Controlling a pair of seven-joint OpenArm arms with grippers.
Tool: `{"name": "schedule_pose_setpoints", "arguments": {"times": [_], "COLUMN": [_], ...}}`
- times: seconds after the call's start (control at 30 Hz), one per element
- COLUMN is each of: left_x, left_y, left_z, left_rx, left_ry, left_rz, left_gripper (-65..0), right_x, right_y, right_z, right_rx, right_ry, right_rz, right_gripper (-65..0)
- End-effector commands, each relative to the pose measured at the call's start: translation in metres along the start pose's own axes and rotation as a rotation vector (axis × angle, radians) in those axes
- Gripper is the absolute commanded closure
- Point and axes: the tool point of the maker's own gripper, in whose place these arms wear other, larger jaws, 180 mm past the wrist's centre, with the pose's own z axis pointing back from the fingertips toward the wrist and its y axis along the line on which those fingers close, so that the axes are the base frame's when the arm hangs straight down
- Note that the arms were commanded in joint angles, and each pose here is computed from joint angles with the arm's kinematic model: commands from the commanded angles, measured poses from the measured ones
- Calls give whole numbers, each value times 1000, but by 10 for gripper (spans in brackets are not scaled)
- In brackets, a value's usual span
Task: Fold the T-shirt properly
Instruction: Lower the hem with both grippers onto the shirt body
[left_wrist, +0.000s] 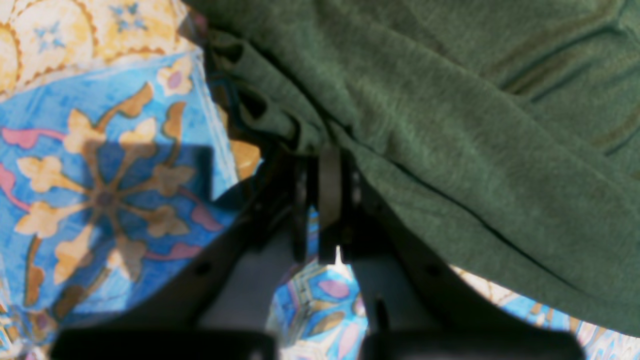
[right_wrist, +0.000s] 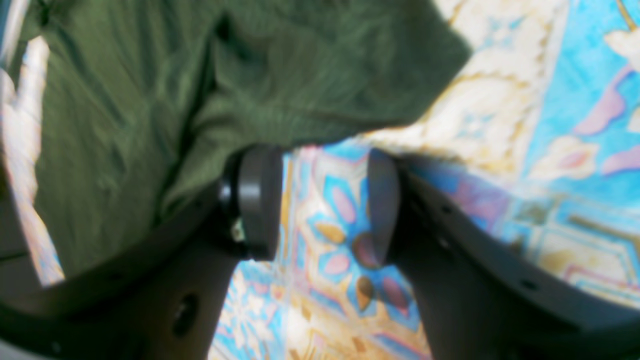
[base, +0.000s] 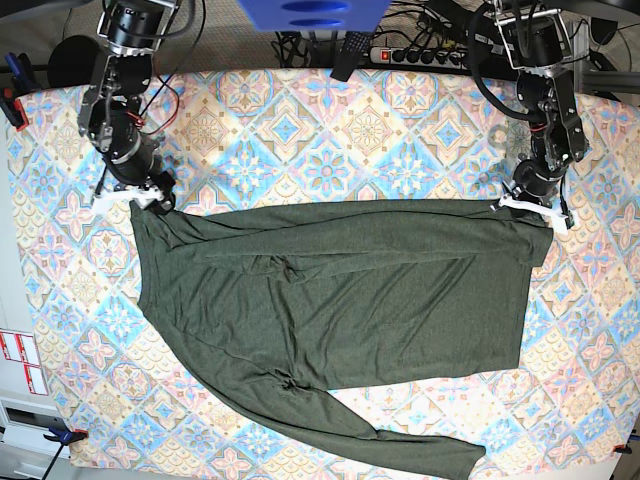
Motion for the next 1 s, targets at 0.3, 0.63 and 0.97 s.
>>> {"name": "schedule_pose_setpoints", "arguments": {"times": [0.3,0.63,0.97], "left_x": [16,10,13], "left_y": [-1,4,17], "left_z": [3,5,12], "left_rx": [-7,0,19], "left_ry": [-40,-27,-33], "left_rz": [-20,-20,-49], "left_gripper": [0,0,0], "right_x": [30,26,38], "right_y": [21,31,18], "right_z": [-21,-48,-42], "right_rx": [19,22,6], "right_ry": [-36,14,-20], "right_rz": [-25,-86,-128], "right_gripper": [-278,-272,-29]}}
